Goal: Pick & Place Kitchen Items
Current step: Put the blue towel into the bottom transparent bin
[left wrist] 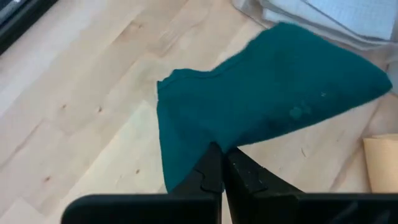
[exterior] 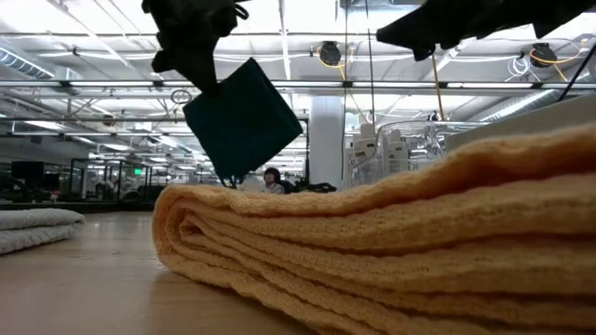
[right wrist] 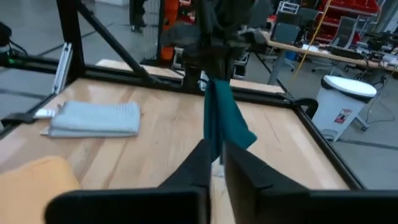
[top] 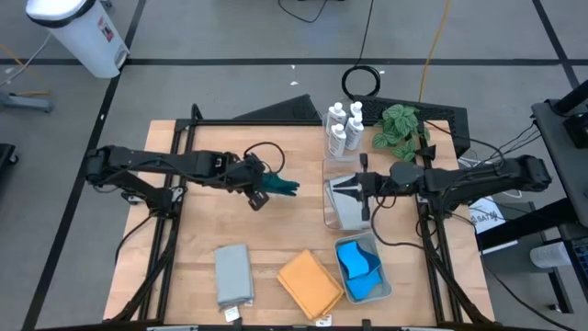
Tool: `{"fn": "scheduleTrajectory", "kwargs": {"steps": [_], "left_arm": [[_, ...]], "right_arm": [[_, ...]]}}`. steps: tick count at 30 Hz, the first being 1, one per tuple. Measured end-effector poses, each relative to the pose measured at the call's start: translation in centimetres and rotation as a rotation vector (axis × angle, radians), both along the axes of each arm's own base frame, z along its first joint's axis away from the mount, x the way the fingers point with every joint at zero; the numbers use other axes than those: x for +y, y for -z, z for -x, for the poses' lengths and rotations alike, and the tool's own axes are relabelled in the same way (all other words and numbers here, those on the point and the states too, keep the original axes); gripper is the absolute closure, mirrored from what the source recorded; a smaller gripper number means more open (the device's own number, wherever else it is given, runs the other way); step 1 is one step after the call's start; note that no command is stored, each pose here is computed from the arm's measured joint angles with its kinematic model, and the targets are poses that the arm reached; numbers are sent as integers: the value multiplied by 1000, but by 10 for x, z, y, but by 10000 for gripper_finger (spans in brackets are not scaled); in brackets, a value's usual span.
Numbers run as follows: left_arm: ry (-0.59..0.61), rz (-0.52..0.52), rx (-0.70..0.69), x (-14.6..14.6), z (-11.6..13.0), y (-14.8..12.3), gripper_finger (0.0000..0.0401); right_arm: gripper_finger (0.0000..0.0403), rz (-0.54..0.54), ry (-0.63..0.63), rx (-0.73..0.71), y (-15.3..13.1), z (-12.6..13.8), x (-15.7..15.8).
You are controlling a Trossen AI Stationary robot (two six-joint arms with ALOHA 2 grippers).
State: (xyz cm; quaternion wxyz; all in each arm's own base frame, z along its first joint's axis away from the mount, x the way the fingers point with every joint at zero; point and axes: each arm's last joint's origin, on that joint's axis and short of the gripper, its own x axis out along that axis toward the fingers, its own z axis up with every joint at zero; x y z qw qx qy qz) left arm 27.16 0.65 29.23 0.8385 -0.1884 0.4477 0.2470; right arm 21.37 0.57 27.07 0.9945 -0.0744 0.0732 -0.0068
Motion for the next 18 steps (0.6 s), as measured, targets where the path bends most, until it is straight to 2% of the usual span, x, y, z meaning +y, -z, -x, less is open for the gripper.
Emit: {"fn": "scheduleTrajectory", "kwargs": {"steps": [2, 6, 12, 15, 18], "left_arm": [[-2, 9, 7, 0, 1, -2, 400], [2, 24, 1, -1, 0, -4, 400], [6, 14, 5, 0, 0, -4, 401], [8, 10, 4, 0, 0, -4, 401], [6, 5, 4, 0, 0, -4, 401]], "right_arm": [[356, 0, 0, 11, 1, -5, 0], [280, 7, 44, 23, -12, -25, 0], [166, 31, 114, 160, -40, -74, -1], [131, 36, 105, 221, -46, -105, 0], [113, 45, 89, 260, -38, -136, 2]]}}
